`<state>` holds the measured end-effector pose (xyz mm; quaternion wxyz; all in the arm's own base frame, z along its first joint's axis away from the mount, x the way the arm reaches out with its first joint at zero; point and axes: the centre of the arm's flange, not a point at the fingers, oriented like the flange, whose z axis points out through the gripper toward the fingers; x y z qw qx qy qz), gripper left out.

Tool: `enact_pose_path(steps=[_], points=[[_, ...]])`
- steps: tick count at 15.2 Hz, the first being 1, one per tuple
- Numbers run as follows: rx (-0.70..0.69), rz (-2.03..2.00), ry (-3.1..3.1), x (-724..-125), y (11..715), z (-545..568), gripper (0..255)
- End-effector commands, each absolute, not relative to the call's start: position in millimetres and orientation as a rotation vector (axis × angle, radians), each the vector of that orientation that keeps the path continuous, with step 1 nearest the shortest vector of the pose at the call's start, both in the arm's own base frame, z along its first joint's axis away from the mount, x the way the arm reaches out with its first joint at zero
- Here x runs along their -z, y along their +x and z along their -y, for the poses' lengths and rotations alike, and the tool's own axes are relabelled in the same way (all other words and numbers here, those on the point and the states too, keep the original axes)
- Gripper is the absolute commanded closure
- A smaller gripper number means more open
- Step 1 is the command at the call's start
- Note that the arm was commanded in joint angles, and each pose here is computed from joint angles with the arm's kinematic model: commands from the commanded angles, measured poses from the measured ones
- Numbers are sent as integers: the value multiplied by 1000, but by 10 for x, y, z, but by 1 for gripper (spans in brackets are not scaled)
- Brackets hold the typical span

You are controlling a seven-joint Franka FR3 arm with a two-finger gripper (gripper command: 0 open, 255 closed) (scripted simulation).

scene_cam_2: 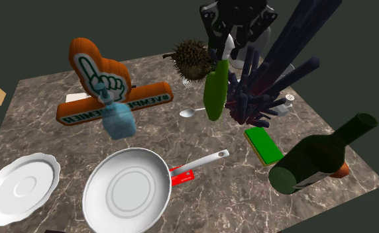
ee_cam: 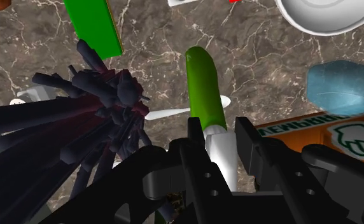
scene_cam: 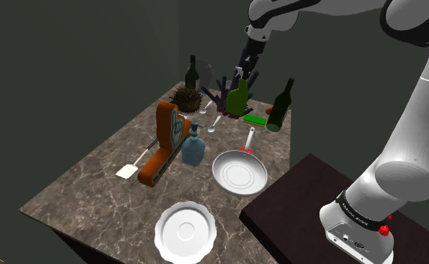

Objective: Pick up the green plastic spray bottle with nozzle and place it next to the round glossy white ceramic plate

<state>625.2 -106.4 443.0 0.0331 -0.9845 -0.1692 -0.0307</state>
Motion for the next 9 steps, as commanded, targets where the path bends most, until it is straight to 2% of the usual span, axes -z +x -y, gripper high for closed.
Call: enact_pose_path(steps=[1, 9], points=[[94, 521, -3030, -4541, 6244, 1069, 255], [94, 521, -3030, -4964, 6244, 1069, 255]])
